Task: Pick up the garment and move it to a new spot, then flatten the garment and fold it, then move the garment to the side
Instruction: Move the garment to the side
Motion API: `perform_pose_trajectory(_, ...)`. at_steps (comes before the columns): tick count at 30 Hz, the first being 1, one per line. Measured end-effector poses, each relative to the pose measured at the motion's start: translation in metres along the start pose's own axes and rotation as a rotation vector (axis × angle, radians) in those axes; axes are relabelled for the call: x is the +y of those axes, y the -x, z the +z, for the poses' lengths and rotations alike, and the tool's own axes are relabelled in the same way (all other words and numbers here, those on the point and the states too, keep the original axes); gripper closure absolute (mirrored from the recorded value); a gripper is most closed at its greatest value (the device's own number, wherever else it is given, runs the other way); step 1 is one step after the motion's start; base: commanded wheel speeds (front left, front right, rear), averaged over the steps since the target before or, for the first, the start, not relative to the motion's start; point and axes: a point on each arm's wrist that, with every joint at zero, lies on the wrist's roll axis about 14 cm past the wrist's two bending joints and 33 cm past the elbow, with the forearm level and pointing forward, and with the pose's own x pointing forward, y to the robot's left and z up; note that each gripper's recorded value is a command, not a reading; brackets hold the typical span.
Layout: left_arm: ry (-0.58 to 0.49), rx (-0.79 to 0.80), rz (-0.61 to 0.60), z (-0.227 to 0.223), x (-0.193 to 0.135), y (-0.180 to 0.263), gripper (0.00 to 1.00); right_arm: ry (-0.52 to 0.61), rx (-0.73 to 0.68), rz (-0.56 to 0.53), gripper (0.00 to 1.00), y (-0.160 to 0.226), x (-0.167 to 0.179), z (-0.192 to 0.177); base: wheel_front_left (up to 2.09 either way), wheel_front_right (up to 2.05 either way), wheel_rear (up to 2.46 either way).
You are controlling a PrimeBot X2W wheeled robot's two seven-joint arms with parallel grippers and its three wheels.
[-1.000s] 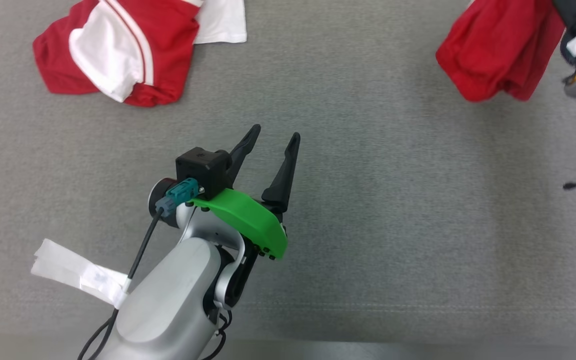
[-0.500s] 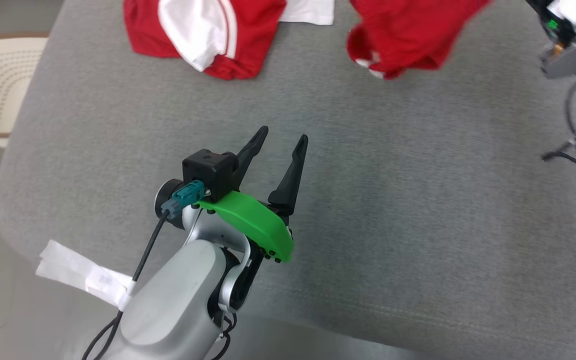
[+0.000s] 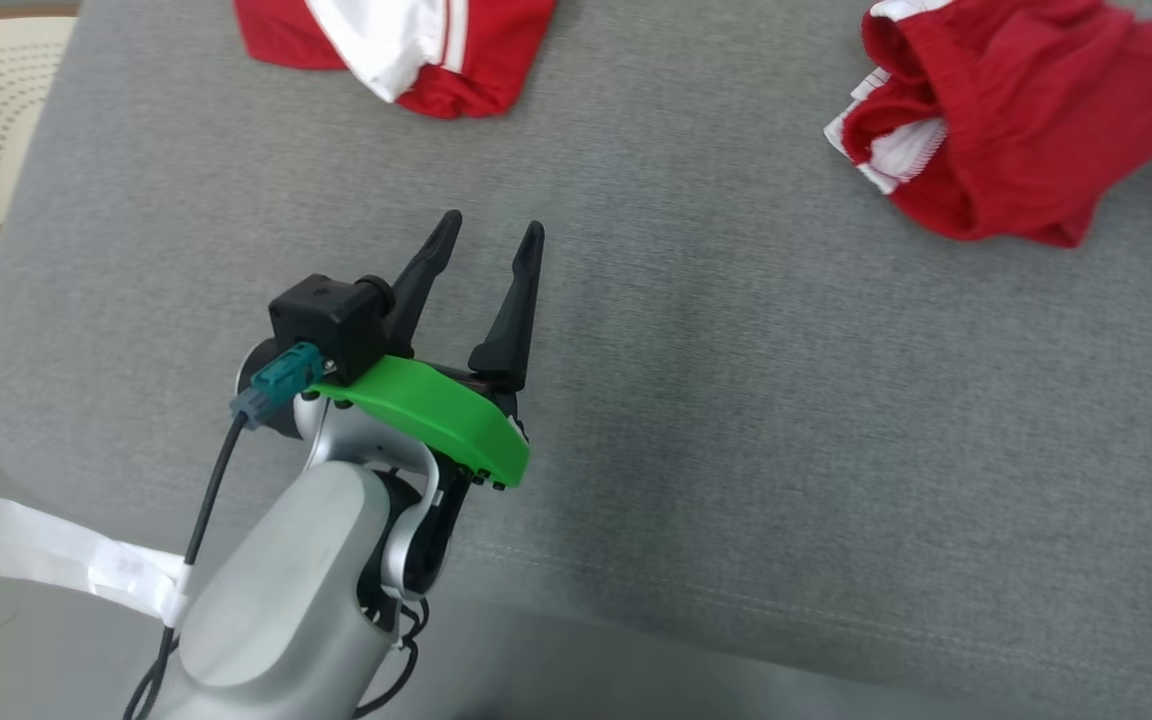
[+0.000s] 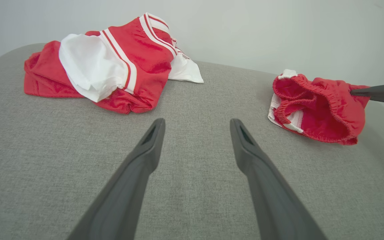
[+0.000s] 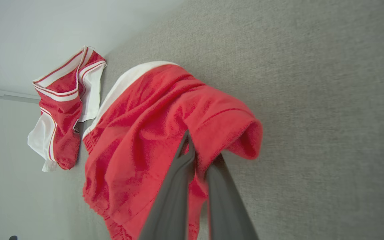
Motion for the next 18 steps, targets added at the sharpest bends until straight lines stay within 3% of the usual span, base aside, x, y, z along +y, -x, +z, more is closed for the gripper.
perform_pose_trajectory(8, 0.002, 0.035, -0.078, -0.014, -0.020, -0.018, 0.00, 0.047, -0.175, -0.218, 1.00, 0.049, -0.078, 0.050, 0.00, 0.00, 0.00)
perform_pose_trajectory(12, 0.007, 0.071, -0.125, -0.026, -0.035, -0.026, 0.00, 0.169, -0.306, -0.431, 1.00, 0.094, -0.134, 0.081, 0.00, 0.00, 0.00)
perform_pose_trajectory(18, 0.005, 0.083, -0.139, -0.032, -0.038, -0.035, 0.00, 0.182, -0.344, -0.512, 1.00, 0.109, -0.161, 0.087, 0.00, 0.00, 0.00)
